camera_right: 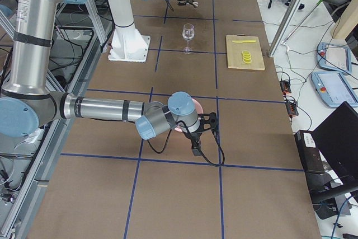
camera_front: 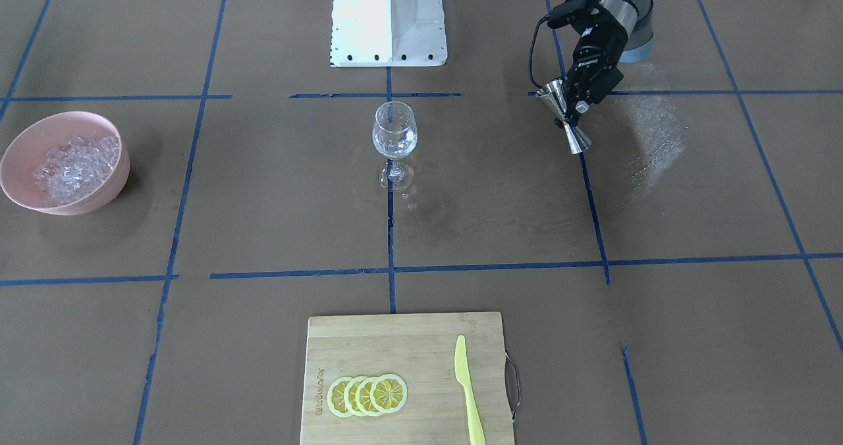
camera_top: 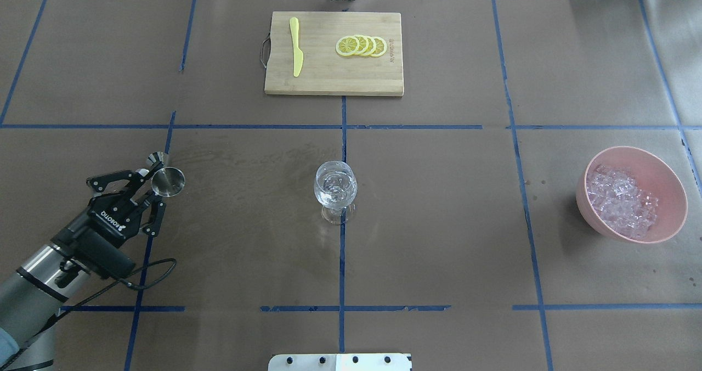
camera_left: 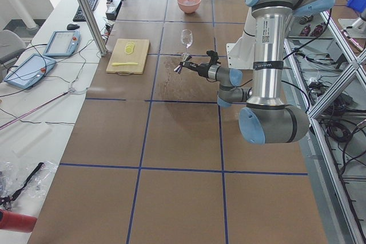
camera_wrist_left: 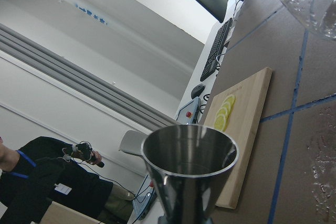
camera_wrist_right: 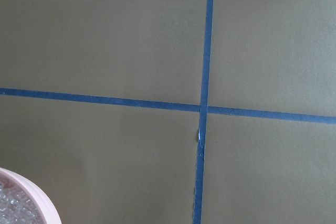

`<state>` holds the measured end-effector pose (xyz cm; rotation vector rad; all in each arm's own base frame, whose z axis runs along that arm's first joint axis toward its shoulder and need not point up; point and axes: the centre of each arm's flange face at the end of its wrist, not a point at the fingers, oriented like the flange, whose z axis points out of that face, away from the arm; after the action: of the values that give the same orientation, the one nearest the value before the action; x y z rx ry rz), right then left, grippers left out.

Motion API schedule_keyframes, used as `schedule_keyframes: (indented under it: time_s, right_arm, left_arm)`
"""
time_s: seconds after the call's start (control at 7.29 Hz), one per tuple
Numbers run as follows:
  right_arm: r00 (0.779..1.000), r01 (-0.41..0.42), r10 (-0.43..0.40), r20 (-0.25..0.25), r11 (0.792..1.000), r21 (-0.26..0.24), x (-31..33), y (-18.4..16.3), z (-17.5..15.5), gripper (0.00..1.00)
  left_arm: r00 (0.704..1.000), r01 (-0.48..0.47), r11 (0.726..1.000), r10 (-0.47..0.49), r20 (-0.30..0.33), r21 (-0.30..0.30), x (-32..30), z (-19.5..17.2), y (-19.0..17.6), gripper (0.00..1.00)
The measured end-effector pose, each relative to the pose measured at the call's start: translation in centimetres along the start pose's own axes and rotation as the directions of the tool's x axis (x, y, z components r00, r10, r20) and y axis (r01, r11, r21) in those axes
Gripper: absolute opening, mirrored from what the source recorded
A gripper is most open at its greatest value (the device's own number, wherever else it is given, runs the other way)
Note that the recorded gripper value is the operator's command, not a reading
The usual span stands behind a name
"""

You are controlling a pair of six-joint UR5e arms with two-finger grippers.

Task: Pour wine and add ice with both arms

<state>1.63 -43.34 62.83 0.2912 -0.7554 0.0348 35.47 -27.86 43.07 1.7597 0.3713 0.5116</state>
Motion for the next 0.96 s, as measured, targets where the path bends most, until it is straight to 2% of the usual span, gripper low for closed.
schedule_keyframes:
  time_s: [0.14, 0.27, 0.41, 0.69, 0.96]
  right_arm:
    - [1.0, -0.001, 0.001, -0.001, 1.0, -0.002, 0.1, 0.0, 0.1, 1.0]
    - [1.0, -0.002, 0.002, -0.002, 1.0, -0.004, 0.2, 0.1, 0.2, 1.0]
    - [1.0, -0.002, 0.002, -0.002, 1.0, -0.005, 0.3, 0.1, 0.3, 1.0]
    - [1.0, -0.002, 0.002, -0.002, 1.0, -0.005, 0.3, 0.1, 0.3, 1.0]
    - [1.0, -0.001, 0.001, -0.002, 1.0, -0.004, 0.3, 0.1, 0.3, 1.0]
  left_arm:
    - [0.989, 0.143, 0.99, -0.143, -0.047, -0.013, -0.3, -1.2, 1.5, 0.0]
    - [0.957, 0.282, 0.959, -0.284, -0.066, -0.04, -0.4, -2.0, 2.8, 0.0]
    - [0.915, 0.395, 0.916, -0.399, -0.062, -0.068, -0.4, -2.4, 4.0, 0.0]
    - [0.858, 0.51, 0.855, -0.514, -0.02, -0.099, -1.3, -2.5, 6.1, 0.0]
    - [0.773, 0.632, 0.765, -0.634, 0.027, -0.124, -1.6, -2.5, 8.2, 0.0]
